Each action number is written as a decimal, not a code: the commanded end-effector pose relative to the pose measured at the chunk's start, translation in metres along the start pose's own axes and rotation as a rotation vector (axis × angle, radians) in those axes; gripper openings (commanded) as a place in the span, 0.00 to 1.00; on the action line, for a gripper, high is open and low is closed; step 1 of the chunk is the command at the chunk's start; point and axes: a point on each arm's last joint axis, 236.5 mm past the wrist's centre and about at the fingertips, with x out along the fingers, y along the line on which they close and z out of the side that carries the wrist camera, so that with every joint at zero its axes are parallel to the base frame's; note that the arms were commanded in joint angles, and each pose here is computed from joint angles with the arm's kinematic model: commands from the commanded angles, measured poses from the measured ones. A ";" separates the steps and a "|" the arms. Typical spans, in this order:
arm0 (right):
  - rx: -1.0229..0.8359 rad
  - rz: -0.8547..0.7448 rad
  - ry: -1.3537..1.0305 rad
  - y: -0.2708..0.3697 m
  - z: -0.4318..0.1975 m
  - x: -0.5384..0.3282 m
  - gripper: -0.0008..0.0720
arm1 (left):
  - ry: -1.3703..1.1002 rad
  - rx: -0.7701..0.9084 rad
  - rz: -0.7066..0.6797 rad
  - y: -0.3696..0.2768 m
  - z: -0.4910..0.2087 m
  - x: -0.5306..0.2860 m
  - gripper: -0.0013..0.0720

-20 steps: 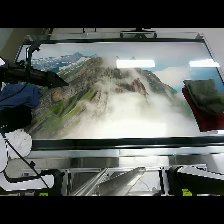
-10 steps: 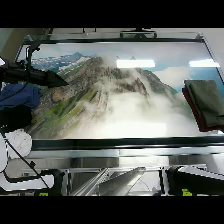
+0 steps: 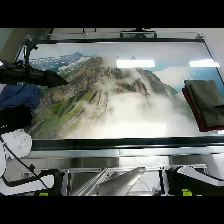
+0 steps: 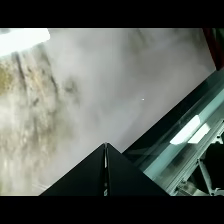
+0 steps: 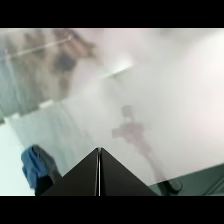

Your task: Fold the shirts.

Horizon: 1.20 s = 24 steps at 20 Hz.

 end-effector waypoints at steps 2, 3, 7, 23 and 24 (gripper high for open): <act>-0.292 0.087 0.095 0.073 -0.073 0.053 0.04 | 0.038 -0.019 -0.063 -0.038 -0.050 0.012 0.02; -0.357 0.091 0.142 0.077 -0.106 0.070 0.04 | 0.061 -0.022 -0.075 -0.048 -0.071 0.020 0.02; -0.518 0.098 0.309 0.050 -0.226 0.119 0.04 | 0.098 -0.034 -0.086 -0.072 -0.147 0.061 0.02; -0.542 0.115 0.355 0.044 -0.257 0.129 0.04 | 0.106 -0.076 -0.088 -0.079 -0.189 0.076 0.05; -0.542 0.115 0.355 0.044 -0.257 0.129 0.04 | 0.117 -0.086 -0.088 -0.077 -0.190 0.078 0.05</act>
